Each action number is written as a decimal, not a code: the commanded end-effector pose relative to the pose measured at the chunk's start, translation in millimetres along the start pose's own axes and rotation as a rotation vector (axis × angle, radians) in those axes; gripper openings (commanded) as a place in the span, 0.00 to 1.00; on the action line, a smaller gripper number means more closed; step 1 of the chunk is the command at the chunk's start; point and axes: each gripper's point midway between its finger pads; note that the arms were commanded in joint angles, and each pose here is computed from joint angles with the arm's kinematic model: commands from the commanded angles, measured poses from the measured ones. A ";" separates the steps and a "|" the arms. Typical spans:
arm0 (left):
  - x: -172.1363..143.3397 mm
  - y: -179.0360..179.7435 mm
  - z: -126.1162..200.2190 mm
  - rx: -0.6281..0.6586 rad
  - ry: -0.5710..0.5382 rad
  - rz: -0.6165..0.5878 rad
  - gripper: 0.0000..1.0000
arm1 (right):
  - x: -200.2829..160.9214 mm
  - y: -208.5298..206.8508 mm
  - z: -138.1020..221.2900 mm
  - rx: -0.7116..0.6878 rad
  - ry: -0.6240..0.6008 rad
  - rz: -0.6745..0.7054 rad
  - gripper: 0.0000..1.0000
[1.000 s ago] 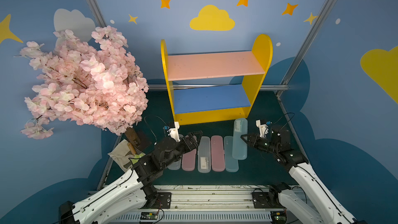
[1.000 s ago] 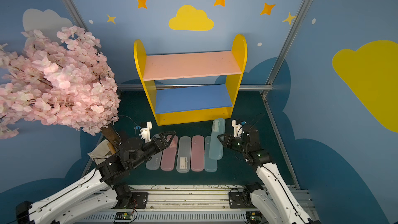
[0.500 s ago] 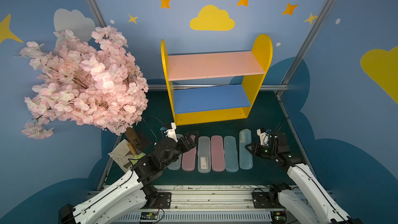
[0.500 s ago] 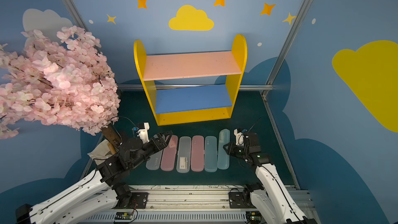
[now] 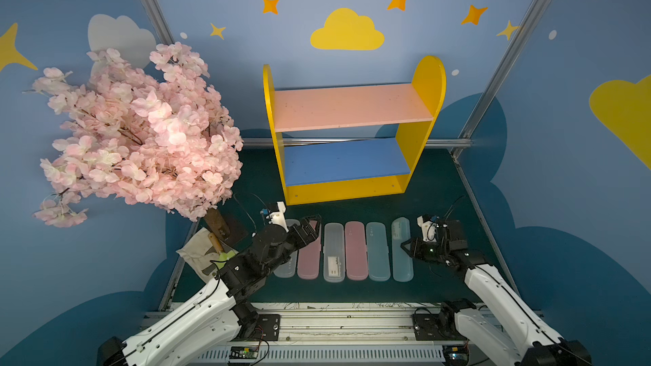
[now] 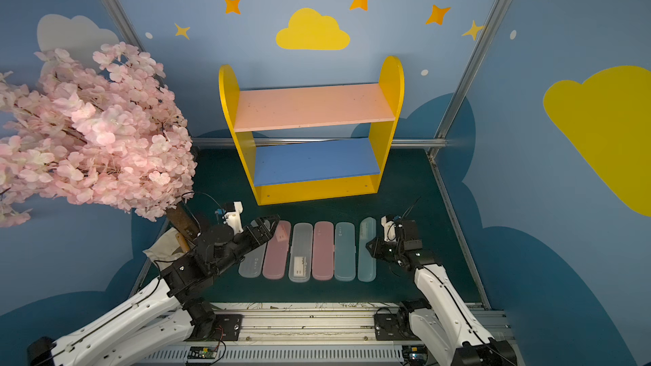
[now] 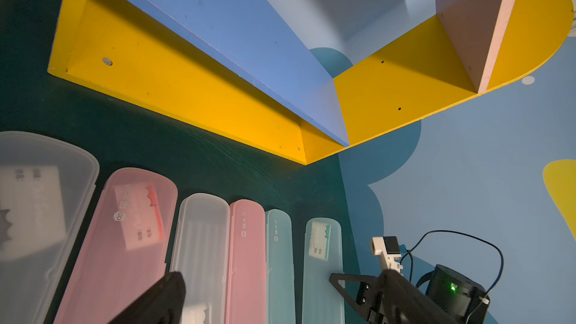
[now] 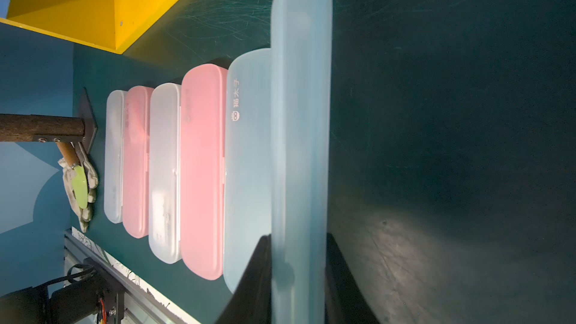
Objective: Remove the pencil cases from the shelf
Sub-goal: Place the pencil case at the center of the board, then reset both arms
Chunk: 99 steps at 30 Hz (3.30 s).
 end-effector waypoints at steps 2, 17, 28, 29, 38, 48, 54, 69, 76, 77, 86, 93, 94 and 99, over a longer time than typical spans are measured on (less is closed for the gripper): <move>0.8 0.5 0.4 -0.014 0.000 0.009 1.00 | 11.1 3.2 -3.9 0.020 -0.021 0.035 0.15; 2.8 6.6 -0.3 0.000 -0.006 0.024 1.00 | 12.7 -2.8 -20.8 0.052 0.052 -0.017 0.17; 2.6 8.6 -1.1 0.005 -0.005 0.032 1.00 | 9.5 -4.1 -26.5 0.085 0.157 -0.011 0.32; 3.2 8.0 -0.7 0.003 -0.006 0.033 1.00 | 9.3 -5.8 -26.8 0.079 0.161 -0.019 0.33; 4.4 8.8 -2.2 0.009 -0.009 0.034 1.00 | 5.8 -17.4 -25.0 0.009 0.191 -0.064 0.52; 6.2 19.1 -2.2 0.053 -0.023 -0.007 1.00 | -0.1 -31.8 -31.7 -0.057 0.277 -0.120 0.66; 9.5 31.7 -0.5 0.106 -0.046 -0.074 1.00 | 5.7 -33.7 -33.4 -0.068 0.291 -0.120 0.67; 22.1 44.8 12.3 0.130 -0.127 -0.196 1.00 | 13.3 -34.7 -26.4 -0.096 0.269 -0.103 0.69; 41.5 56.7 11.9 0.293 -0.182 -0.445 1.00 | 31.2 -30.4 -4.5 -0.134 0.158 -0.058 0.93; 44.9 57.6 11.1 0.312 -0.193 -0.475 1.00 | 34.6 -29.8 -0.7 -0.140 0.134 -0.046 0.99; 80.3 64.5 7.0 0.340 -0.318 -0.615 1.00 | 64.2 -25.9 25.8 -0.169 -0.154 0.077 0.99; 120.6 90.7 10.7 0.332 -0.430 -0.658 1.00 | 92.3 -26.6 55.5 -0.230 -0.455 0.198 0.99; 125.7 94.4 12.2 0.344 -0.445 -0.672 1.00 | 95.5 -27.5 60.1 -0.247 -0.486 0.212 0.99; 149.3 121.8 17.1 0.404 -0.499 -0.663 1.00 | 106.0 -30.1 70.8 -0.300 -0.589 0.302 0.99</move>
Point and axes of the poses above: each gripper's point midway between its finger pads, its own z axis back along the fingers, its own y axis along the line the jaws close on, x = y × z, and after that the axes turned 8 degrees about z, right-handed
